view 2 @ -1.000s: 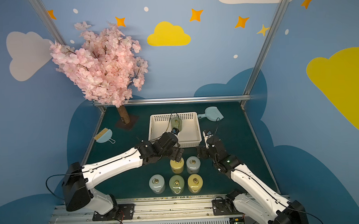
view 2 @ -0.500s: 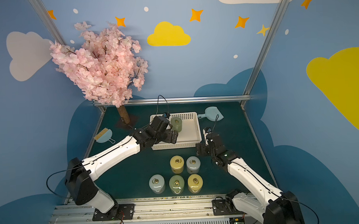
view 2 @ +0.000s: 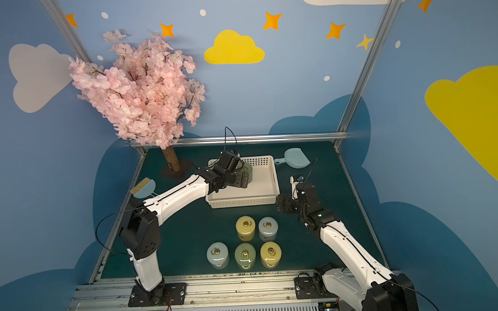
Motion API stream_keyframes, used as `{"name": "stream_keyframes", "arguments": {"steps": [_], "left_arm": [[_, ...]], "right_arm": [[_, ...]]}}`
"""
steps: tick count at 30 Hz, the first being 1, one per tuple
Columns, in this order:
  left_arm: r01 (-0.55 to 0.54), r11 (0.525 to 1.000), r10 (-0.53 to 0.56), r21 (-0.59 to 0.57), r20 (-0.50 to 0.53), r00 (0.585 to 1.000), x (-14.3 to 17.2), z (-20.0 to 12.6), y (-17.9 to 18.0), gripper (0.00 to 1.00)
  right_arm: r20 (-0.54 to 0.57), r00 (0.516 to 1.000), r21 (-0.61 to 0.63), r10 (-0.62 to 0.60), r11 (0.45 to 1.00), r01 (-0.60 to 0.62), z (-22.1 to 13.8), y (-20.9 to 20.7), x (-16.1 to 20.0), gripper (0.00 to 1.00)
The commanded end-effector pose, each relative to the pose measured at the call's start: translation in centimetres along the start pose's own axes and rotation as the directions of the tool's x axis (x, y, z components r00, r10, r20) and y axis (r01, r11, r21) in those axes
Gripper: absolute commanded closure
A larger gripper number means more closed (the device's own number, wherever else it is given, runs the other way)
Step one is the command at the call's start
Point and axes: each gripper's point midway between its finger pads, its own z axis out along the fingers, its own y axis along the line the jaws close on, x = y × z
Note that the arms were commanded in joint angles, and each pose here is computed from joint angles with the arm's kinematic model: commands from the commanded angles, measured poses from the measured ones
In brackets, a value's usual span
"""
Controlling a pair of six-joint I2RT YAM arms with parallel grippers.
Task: Take the tea canister out of the basket
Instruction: Pick up the tea canister from the basket.
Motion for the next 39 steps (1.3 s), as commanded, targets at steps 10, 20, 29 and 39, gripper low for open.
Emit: {"name": "stream_keyframes", "arguments": {"steps": [10,20,29,39], "left_arm": [[-0.002,0.998,0.006,-0.063,0.062,0.998,-2.6,4.9,0.5,0.0],[0.001,0.997,0.001,-0.083,0.034,0.999,-3.0,7.4,1.0,0.0],[-0.001,0.998,0.002,-0.063,0.008,1.0,-3.0,9.3,0.6,0.0],[-0.024,0.998,0.022,-0.059,-0.028,0.999,-2.2,11.0,0.2,0.0]], "right_arm": [[0.047,0.999,-0.033,0.021,0.999,-0.02,-0.5,0.4,-0.4,0.02],[0.053,0.998,-0.039,0.025,0.999,-0.023,-0.7,0.5,-0.4,0.02],[0.051,0.998,-0.033,0.024,0.999,-0.022,-0.6,0.3,-0.3,0.01],[0.051,0.998,-0.033,0.025,0.999,-0.023,-0.6,0.3,-0.3,0.02]]}}
